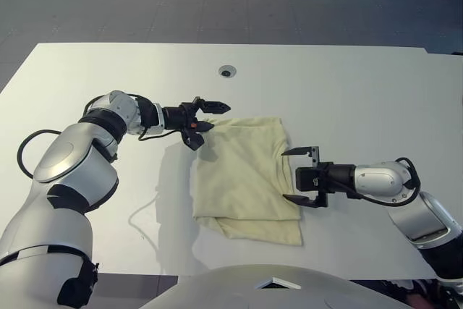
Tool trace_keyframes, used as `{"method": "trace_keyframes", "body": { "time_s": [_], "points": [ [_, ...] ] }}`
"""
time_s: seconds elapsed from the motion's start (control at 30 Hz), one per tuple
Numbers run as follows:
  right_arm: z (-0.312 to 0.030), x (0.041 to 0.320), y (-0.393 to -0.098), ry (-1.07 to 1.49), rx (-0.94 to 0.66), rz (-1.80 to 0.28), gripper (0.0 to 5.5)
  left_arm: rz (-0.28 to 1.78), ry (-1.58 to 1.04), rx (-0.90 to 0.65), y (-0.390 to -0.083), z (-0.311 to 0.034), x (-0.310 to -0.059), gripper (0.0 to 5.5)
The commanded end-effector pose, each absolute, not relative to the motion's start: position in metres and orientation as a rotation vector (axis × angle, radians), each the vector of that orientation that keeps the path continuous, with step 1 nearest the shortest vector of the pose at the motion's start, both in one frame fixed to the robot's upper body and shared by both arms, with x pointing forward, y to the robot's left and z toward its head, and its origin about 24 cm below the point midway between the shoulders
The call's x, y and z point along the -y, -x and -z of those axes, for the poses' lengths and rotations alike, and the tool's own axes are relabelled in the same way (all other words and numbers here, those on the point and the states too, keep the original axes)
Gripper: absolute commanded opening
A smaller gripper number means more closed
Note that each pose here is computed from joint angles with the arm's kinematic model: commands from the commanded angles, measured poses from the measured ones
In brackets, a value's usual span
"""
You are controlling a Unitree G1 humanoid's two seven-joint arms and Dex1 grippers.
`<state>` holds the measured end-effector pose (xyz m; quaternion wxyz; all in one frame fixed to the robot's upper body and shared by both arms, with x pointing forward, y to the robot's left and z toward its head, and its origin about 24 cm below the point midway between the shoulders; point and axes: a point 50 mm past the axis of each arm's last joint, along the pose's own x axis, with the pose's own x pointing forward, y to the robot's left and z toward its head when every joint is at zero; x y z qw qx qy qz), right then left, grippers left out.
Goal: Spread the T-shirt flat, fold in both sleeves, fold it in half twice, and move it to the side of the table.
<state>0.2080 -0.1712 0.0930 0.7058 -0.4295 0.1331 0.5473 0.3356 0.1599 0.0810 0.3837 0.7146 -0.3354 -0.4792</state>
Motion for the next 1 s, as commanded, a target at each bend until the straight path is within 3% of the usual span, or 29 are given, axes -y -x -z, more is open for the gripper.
{"method": "trace_keyframes", "body": {
  "time_s": [0.03, 0.2, 0.37, 0.57, 0.87, 1.0],
  "points": [
    [-0.120, 0.172, -0.205, 0.896, -0.216, -1.149, 5.37, 1.166, -1.755, 0.897, -0.332, -0.106, -0.172, 5.40],
    [-0.142, 0.182, -0.194, 0.861, -0.179, -1.085, 5.37, 1.065, -1.725, 0.912, -0.324, -0.132, -0.191, 5.40],
    [-0.148, 0.187, -0.170, 0.870, -0.175, -1.118, 5.37, 1.097, -1.567, 0.916, -0.290, -0.136, -0.197, 5.40],
    [-0.137, 0.184, -0.137, 0.861, -0.218, -1.205, 5.37, 1.239, -1.120, 0.700, -0.216, -0.107, -0.190, 5.40],
    [-0.117, 0.176, -0.114, 0.959, -0.267, -1.273, 5.40, 1.366, -1.038, 0.413, -0.166, -0.084, -0.200, 3.87],
    [-0.105, 0.175, -0.107, 1.016, -0.292, -1.282, 5.40, 1.390, -1.051, 0.376, -0.158, -0.080, -0.203, 4.37]
  ]
}}
